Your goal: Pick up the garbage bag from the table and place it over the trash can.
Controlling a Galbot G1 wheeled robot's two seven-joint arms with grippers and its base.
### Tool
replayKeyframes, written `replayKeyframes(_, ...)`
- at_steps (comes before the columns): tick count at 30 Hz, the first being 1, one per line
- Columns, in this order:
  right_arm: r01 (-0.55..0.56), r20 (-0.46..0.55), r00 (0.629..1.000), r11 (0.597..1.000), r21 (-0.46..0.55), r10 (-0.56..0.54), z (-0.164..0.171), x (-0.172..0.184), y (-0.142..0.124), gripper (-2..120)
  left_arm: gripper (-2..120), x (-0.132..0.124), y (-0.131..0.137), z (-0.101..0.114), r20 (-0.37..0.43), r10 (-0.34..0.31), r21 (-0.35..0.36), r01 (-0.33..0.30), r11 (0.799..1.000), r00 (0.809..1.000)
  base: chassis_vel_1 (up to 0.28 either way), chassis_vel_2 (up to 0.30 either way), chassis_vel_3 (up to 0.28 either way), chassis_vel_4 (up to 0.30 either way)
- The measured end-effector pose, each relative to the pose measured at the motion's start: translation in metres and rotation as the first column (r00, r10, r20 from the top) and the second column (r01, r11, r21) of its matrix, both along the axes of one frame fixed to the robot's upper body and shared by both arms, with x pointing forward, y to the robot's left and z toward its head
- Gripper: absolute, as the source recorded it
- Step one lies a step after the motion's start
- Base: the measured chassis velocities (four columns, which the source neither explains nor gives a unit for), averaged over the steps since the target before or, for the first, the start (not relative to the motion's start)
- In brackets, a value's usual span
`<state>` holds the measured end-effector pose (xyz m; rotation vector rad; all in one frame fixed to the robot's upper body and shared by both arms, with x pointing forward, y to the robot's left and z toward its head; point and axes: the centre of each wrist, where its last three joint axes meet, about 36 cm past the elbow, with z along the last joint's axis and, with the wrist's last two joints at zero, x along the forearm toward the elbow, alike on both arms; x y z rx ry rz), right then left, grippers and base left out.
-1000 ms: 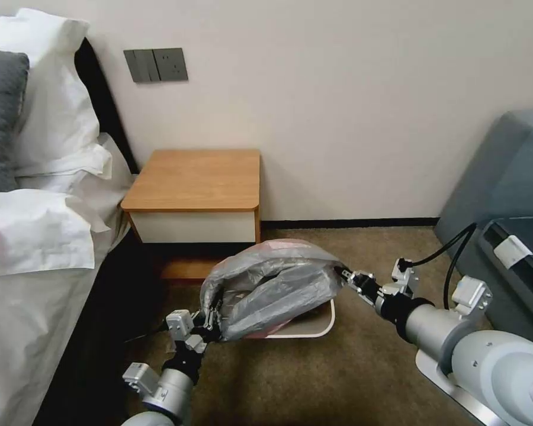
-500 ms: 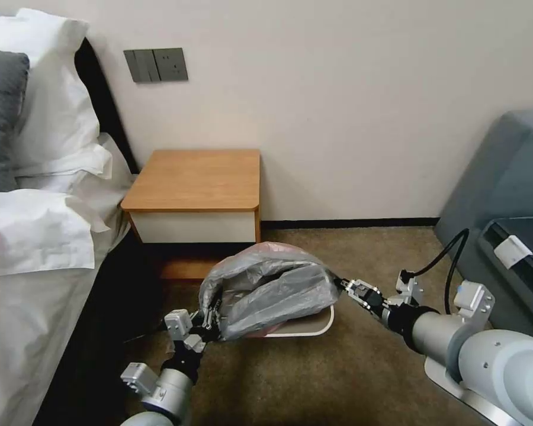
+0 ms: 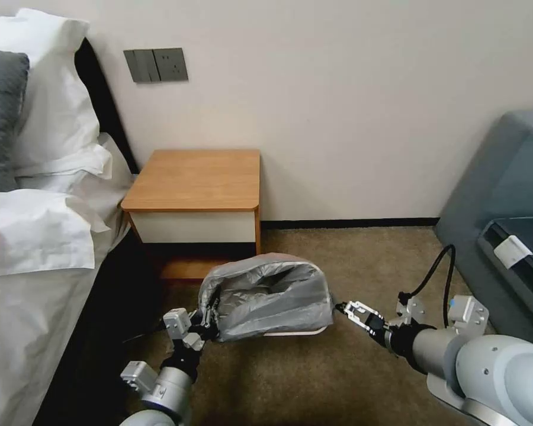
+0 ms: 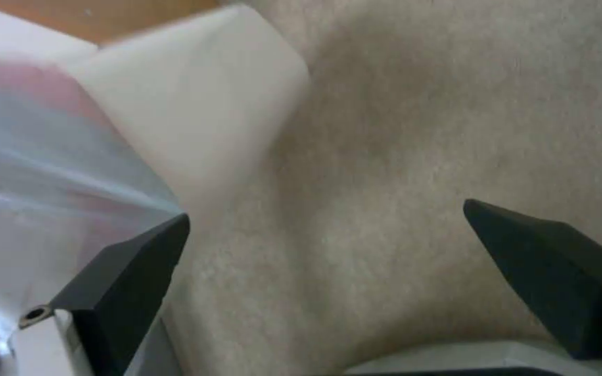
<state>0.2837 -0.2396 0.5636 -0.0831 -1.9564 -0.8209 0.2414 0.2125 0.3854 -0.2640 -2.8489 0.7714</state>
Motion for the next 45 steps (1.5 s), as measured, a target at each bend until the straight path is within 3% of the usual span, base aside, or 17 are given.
replayKeyframes(10, -0.031, -0.007, 0.999, 0.998, 0.051, 0.032, -0.002, -0.001, 0.007, 100, 5, 0.005, -0.004, 0.004, -0.015, 0.014, -0.019, -0.014, 1.000, 1.000, 0.000, 0.000, 0.000, 0.000)
replayKeyframes(15, 0.017, 0.032, 0.999, 0.998, 0.062, -0.019, -0.001, -0.001, -0.001, 100, 5, 0.009, -0.003, 0.018, -0.047, 0.048, -0.074, -0.052, 0.996, 0.998, 0.000, 0.000, 0.000, 0.000)
replayKeyframes(18, 0.084, 0.104, 0.990, 0.987, 0.139, -0.099, -0.003, -0.004, -0.009, 100, 5, 0.010, -0.002, 0.024, -0.078, 0.067, -0.113, -0.076, 0.991, 0.995, 0.000, 0.000, 0.000, 0.000)
replayKeyframes(22, 0.154, 0.251, 0.940, 0.943, 0.294, -0.232, -0.011, -0.014, -0.022, 100, 5, 0.011, -0.002, 0.039, -0.101, 0.089, -0.147, -0.103, 0.984, 0.991, 0.000, 0.000, 0.000, 0.000)
replayKeyframes(24, 0.128, 0.304, 0.922, 0.930, 0.345, -0.240, -0.012, -0.016, -0.025, 100, 5, 0.012, -0.001, 0.046, -0.095, 0.090, -0.152, -0.104, 0.983, 0.991, 0.000, 0.000, 0.000, 0.000)
replayKeyframes(27, -0.003, 0.453, 0.862, 0.893, 0.450, -0.226, -0.013, -0.017, -0.024, 100, 5, 0.017, -0.002, 0.066, -0.098, 0.104, -0.163, -0.119, 0.979, 0.990, 0.000, 0.000, 0.000, 0.000)
replayKeyframes(28, -0.003, 0.453, 0.862, 0.893, 0.450, -0.226, -0.013, -0.017, -0.024, 100, 5, 0.017, -0.002, 0.066, -0.098, 0.104, -0.163, -0.119, 0.979, 0.990, 0.000, 0.000, 0.000, 0.000)
replayKeyframes(30, -0.122, 0.571, 0.794, 0.864, 0.489, -0.211, -0.016, -0.018, -0.020, 100, 5, 0.021, -0.003, 0.078, -0.109, 0.110, -0.172, -0.128, 0.977, 0.988, 0.000, 0.000, 0.000, 0.000)
replayKeyframes(31, -0.211, 0.666, 0.718, 0.847, 0.488, -0.204, -0.022, -0.016, -0.017, 100, 5, 0.025, -0.003, 0.088, -0.115, 0.116, -0.180, -0.136, 0.974, 0.986, 0.000, 0.000, 0.000, 0.000)
replayKeyframes(32, -0.211, 0.666, 0.718, 0.847, 0.488, -0.204, -0.022, -0.016, -0.017, 100, 5, 0.025, -0.003, 0.088, -0.115, 0.116, -0.180, -0.136, 0.974, 0.986, 0.000, 0.000, 0.000, 0.000)
replayKeyframes(34, -0.302, 0.750, 0.629, 0.823, 0.480, -0.207, -0.035, -0.009, -0.013, 100, 5, 0.028, -0.004, 0.097, -0.115, 0.123, -0.190, -0.143, 0.971, 0.986, 0.000, 0.000, 0.000, 0.000)
replayKeyframes(39, -0.365, 0.785, 0.584, 0.797, 0.482, -0.208, -0.044, 0.001, -0.007, 100, 5, 0.027, -0.008, 0.100, -0.134, 0.114, -0.206, -0.141, 0.968, 0.984, 0.000, 0.000, 0.000, 0.000)
replayKeyframes(45, -0.385, 0.788, 0.585, 0.789, 0.478, -0.192, -0.048, 0.008, 0.001, 100, 5, 0.028, -0.011, 0.101, -0.140, 0.111, -0.214, -0.140, 0.967, 0.984, 0.000, 0.000, 0.000, 0.000)
